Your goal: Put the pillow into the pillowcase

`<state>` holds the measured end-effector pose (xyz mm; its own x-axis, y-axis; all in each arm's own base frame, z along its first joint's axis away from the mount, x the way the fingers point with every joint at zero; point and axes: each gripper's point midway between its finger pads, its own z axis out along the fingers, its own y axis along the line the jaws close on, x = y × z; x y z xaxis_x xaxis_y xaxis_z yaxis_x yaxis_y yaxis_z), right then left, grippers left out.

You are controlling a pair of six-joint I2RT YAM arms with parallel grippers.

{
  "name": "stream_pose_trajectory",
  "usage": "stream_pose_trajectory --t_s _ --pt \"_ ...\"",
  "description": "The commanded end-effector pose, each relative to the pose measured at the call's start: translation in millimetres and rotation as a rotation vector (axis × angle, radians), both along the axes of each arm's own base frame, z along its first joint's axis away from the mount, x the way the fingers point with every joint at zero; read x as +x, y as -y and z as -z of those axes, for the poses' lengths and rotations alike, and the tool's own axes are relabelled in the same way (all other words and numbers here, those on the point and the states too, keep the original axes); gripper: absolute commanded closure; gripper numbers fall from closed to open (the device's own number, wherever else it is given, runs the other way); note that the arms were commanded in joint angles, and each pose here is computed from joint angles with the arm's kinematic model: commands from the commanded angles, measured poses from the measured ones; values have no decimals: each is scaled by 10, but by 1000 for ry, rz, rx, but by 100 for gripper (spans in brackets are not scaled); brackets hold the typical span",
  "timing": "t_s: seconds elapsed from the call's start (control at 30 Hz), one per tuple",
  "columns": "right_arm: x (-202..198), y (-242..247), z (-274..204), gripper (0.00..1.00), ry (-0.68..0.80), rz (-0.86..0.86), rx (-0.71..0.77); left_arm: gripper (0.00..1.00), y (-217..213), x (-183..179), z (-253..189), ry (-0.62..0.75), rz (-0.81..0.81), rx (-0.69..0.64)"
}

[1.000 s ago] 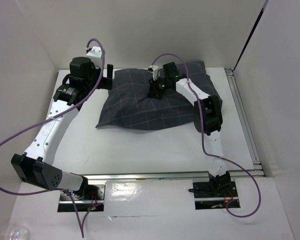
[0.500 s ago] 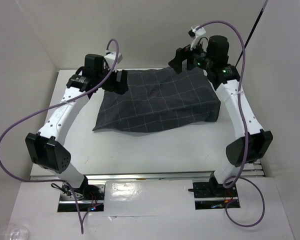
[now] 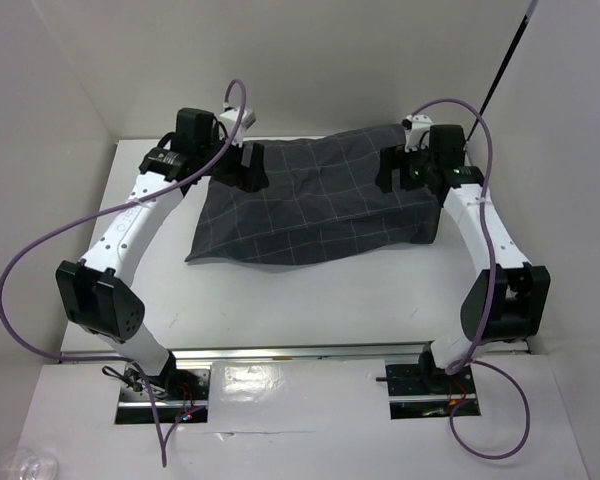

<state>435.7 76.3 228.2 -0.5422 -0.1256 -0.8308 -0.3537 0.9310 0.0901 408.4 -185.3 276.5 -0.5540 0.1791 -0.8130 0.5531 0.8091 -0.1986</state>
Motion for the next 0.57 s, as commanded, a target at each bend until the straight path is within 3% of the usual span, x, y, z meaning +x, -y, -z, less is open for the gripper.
stream_pose_trajectory --t_s 0.0,0.2,0.53 --pt "-112 173 -264 0 72 52 3 0 51 0 -22 8 -4 -16" --pt "-126 295 -292 0 70 81 15 0 -24 -73 168 -17 -29 11" --pt "-107 334 -310 0 79 91 15 0 -155 39 33 43 -105 49"
